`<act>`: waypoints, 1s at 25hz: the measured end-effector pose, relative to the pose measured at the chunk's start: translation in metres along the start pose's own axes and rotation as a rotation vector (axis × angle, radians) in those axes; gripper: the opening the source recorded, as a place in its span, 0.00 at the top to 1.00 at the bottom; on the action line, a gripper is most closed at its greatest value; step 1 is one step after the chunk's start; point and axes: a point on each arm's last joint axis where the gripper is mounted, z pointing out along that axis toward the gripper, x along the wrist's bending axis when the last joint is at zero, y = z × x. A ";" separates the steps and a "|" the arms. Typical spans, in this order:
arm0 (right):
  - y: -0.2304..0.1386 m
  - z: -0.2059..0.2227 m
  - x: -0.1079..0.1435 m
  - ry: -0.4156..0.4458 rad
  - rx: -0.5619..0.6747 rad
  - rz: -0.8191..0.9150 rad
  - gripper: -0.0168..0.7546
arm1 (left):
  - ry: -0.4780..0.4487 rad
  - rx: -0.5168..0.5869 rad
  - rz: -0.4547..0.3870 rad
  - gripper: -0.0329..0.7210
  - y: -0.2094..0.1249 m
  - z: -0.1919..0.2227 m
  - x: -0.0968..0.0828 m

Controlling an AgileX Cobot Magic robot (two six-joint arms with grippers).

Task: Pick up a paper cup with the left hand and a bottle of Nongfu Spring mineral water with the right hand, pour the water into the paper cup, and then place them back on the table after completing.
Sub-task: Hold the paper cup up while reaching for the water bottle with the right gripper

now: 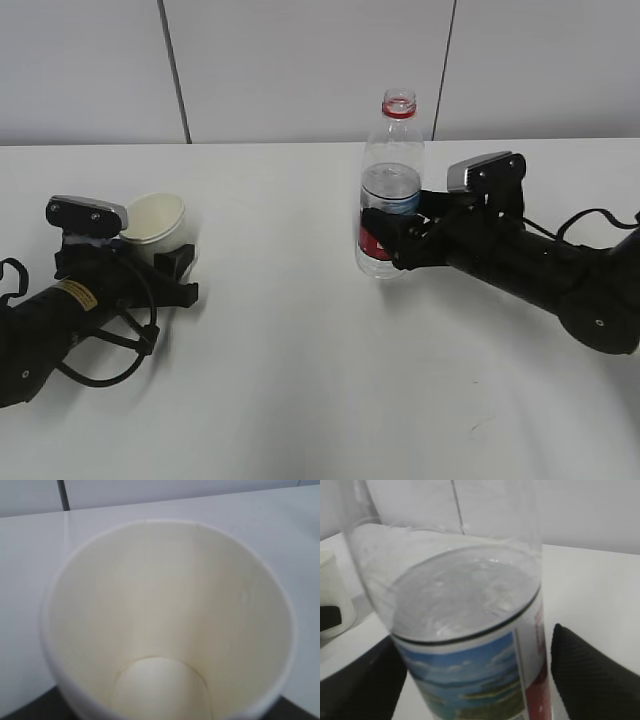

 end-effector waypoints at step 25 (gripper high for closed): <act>-0.012 0.019 -0.009 -0.016 0.009 0.007 0.31 | -0.151 0.005 0.050 0.45 -0.004 -0.006 -0.014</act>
